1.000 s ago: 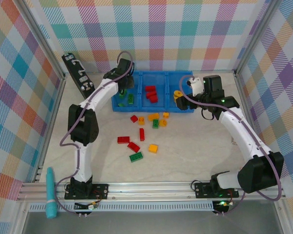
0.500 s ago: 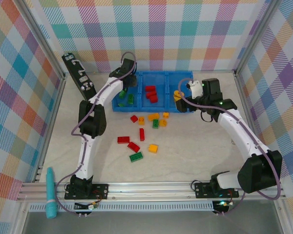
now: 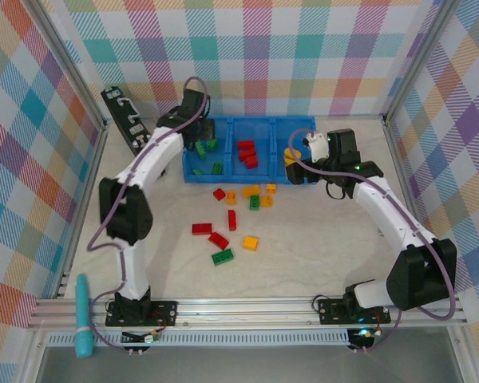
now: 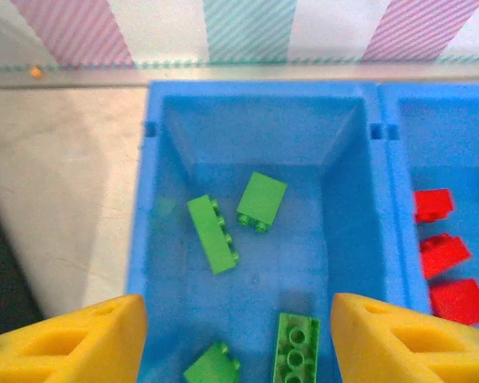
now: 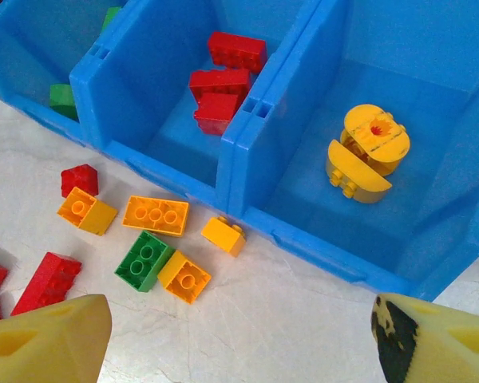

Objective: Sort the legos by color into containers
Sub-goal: Place the lego in the container, then pick up the lego from the center of the table.

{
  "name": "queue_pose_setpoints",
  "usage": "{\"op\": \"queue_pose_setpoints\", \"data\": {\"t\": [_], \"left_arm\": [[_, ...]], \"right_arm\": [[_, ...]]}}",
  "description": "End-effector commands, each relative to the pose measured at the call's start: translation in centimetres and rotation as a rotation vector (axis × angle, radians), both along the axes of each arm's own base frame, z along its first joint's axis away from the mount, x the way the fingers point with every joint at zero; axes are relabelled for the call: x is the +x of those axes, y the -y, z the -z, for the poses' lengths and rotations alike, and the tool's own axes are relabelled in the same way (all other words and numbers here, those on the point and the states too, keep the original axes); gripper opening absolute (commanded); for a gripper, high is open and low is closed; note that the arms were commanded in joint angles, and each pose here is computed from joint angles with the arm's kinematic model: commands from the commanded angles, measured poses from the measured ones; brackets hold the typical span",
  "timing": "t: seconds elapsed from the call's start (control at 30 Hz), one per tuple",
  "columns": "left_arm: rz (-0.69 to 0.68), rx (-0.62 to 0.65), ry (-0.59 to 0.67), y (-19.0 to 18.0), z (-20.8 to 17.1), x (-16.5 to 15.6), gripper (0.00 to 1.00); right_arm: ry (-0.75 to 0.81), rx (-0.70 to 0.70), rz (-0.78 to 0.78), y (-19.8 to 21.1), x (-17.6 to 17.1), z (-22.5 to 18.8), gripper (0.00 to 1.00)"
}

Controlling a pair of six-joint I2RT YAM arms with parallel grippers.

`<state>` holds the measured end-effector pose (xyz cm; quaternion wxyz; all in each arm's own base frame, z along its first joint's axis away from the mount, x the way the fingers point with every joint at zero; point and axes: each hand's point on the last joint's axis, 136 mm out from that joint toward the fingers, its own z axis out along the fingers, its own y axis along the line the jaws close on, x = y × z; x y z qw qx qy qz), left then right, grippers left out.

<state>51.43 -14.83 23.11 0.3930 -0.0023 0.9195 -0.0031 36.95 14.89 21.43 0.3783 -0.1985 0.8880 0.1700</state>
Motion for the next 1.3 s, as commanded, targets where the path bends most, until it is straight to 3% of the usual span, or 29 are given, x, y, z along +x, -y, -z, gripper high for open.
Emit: {"op": "queue_pose_setpoints", "data": {"t": [0.0,0.2,0.4,0.53,0.8,1.27], "left_arm": [[0.013,-0.002,-0.054,0.6,0.3,-4.5,0.62],[0.062,0.03,-0.177,4.3,3.1,-11.6,0.62],[0.127,-0.013,-0.277,10.2,6.3,-15.8,0.63],[0.165,-0.015,-0.332,13.2,9.5,-16.5,0.63],[0.224,0.031,-0.414,15.6,14.3,-15.5,0.63],[0.274,0.0,-0.498,18.0,17.4,-15.6,0.63]], "right_arm": [[0.059,0.028,-0.009,-0.4,1.0,-2.1,0.85],[0.045,0.042,-0.018,-0.7,1.0,-1.8,0.85],[0.022,0.06,-0.015,-1.0,1.1,-1.0,0.85],[0.018,0.058,-0.015,-1.0,1.2,-0.9,0.85],[0.033,0.02,-0.002,-0.2,0.7,-0.5,0.86],[0.012,0.013,-0.004,-0.3,1.2,0.7,0.87]]}}
